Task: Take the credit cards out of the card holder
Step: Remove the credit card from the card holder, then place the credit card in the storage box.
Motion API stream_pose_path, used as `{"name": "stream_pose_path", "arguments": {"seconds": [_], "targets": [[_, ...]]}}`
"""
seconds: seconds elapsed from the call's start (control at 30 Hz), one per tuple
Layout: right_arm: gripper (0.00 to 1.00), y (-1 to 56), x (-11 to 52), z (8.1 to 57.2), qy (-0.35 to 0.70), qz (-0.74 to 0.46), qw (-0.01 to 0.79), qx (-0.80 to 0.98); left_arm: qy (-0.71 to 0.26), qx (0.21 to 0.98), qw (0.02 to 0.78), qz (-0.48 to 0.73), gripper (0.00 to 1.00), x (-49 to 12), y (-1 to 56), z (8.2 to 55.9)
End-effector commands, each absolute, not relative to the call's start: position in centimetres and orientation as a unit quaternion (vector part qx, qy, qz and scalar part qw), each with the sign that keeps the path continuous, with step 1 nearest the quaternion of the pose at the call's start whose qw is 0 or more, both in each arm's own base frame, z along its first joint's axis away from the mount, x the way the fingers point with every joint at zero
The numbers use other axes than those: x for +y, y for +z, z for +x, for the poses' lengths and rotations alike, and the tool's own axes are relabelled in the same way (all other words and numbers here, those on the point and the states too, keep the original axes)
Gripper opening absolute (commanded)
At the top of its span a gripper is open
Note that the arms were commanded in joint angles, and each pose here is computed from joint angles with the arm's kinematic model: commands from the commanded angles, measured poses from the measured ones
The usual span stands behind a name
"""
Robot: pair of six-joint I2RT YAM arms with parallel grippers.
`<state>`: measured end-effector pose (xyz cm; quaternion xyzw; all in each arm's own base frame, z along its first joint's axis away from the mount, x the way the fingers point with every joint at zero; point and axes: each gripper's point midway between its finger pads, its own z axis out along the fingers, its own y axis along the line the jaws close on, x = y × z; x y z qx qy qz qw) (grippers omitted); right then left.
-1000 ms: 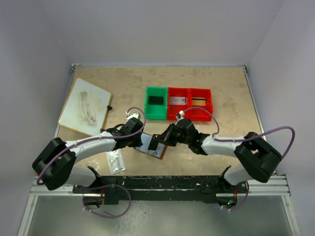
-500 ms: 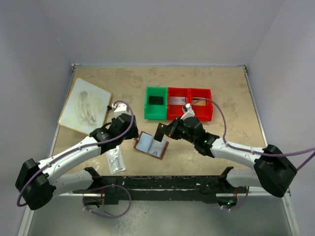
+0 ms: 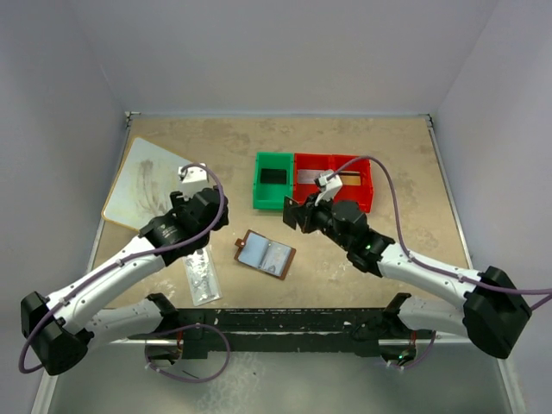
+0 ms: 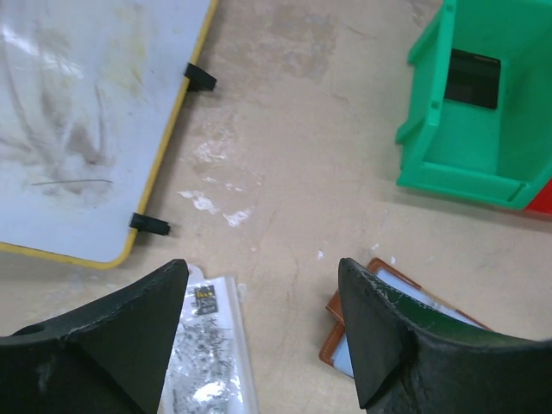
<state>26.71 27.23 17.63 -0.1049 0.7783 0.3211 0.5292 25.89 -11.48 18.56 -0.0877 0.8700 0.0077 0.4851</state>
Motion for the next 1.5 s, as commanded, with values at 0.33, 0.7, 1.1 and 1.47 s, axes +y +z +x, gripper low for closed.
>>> {"name": "stream_pose_path", "arguments": {"seconds": [0.33, 0.7, 1.1, 1.47], "targets": [[0.00, 21.6, 29.3, 32.0, 0.175, -0.274, 0.590, 0.739, 0.077, 0.867, 0.472, -0.139, 0.72, -4.7, 19.6, 27.2], [0.00, 20.2, 31.6, 36.3, 0.092, -0.338, 0.573, 0.741, 0.081, 0.842, 0.505, -0.169, 0.73, -3.2, 20.8, 26.7], [0.00, 16.3, 31.7, 42.0, -0.038, -0.401, 0.540, 0.740, 0.077, 0.829, 0.524, -0.181, 0.73, -2.6, 21.9, 26.5], [0.00, 15.4, 32.4, 46.3, -0.049, -0.466, 0.538, 0.701, 0.082, 0.814, 0.540, -0.197, 0.74, -1.7, 22.9, 25.9]]}}
